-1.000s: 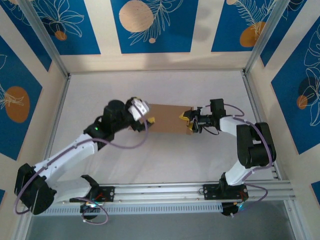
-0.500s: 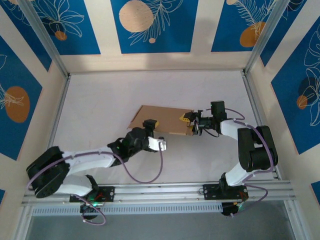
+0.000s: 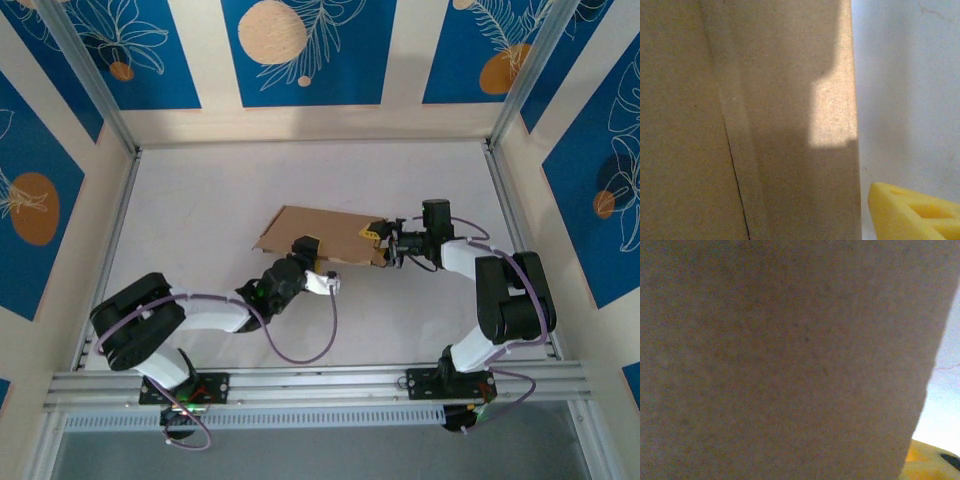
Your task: Fold the paper box
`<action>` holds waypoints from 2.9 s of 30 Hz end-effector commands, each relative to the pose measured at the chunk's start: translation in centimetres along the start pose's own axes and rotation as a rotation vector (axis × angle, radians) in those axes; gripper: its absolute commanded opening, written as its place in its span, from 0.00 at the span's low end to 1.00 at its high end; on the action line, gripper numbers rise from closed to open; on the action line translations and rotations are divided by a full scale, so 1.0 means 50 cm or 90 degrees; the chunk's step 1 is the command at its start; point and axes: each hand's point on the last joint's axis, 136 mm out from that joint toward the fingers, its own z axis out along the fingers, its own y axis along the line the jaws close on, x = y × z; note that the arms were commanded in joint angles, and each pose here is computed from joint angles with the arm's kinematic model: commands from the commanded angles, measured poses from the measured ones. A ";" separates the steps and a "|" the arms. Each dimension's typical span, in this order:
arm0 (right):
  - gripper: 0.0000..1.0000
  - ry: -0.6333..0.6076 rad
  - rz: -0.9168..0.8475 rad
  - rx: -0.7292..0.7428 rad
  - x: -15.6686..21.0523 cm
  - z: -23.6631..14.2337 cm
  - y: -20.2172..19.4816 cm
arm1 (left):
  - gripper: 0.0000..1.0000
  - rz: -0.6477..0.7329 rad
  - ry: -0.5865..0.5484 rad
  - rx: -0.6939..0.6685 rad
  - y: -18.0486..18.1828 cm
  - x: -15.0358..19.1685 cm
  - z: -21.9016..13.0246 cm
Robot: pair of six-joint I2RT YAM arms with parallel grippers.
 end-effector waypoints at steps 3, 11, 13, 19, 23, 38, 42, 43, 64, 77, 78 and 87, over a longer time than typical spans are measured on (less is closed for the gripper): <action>0.54 0.027 -0.011 -0.019 0.032 -0.012 0.032 | 0.58 0.015 0.008 -0.031 0.042 -0.012 0.006; 0.77 0.018 -0.029 -0.011 0.061 -0.034 0.054 | 0.52 0.027 0.039 0.027 0.069 -0.009 -0.003; 0.83 0.011 -0.048 -0.004 0.077 -0.049 0.061 | 0.53 0.014 0.039 0.058 0.082 -0.013 -0.018; 0.91 -0.077 -0.086 0.064 0.106 -0.135 0.052 | 0.53 -0.015 0.050 0.131 0.126 -0.013 -0.073; 0.91 -0.180 -0.121 0.086 0.117 -0.219 0.055 | 0.53 -0.061 0.057 0.226 0.138 -0.020 -0.122; 0.60 -0.339 -0.508 0.327 0.183 -0.298 0.095 | 0.49 -0.157 0.134 0.560 0.019 -0.041 -0.208; 0.54 -0.282 -0.313 0.222 0.154 -0.272 0.057 | 0.46 -0.153 0.100 0.525 0.011 -0.047 -0.197; 0.53 -0.256 -0.279 0.196 0.149 -0.259 0.052 | 0.46 -0.156 0.080 0.515 0.009 -0.053 -0.200; 0.41 -0.047 -0.111 0.132 0.125 -0.020 -0.015 | 0.48 -0.177 0.035 0.559 0.009 -0.092 -0.207; 0.55 -0.222 -0.349 0.332 0.136 -0.202 0.039 | 0.47 -0.212 0.072 0.604 -0.006 -0.097 -0.175; 0.53 -0.233 -0.386 0.344 0.145 -0.215 0.049 | 0.47 -0.213 0.074 0.606 -0.005 -0.098 -0.173; 0.31 -0.179 -0.909 0.439 0.267 -0.239 0.058 | 0.46 -0.228 0.085 0.617 -0.003 -0.096 -0.155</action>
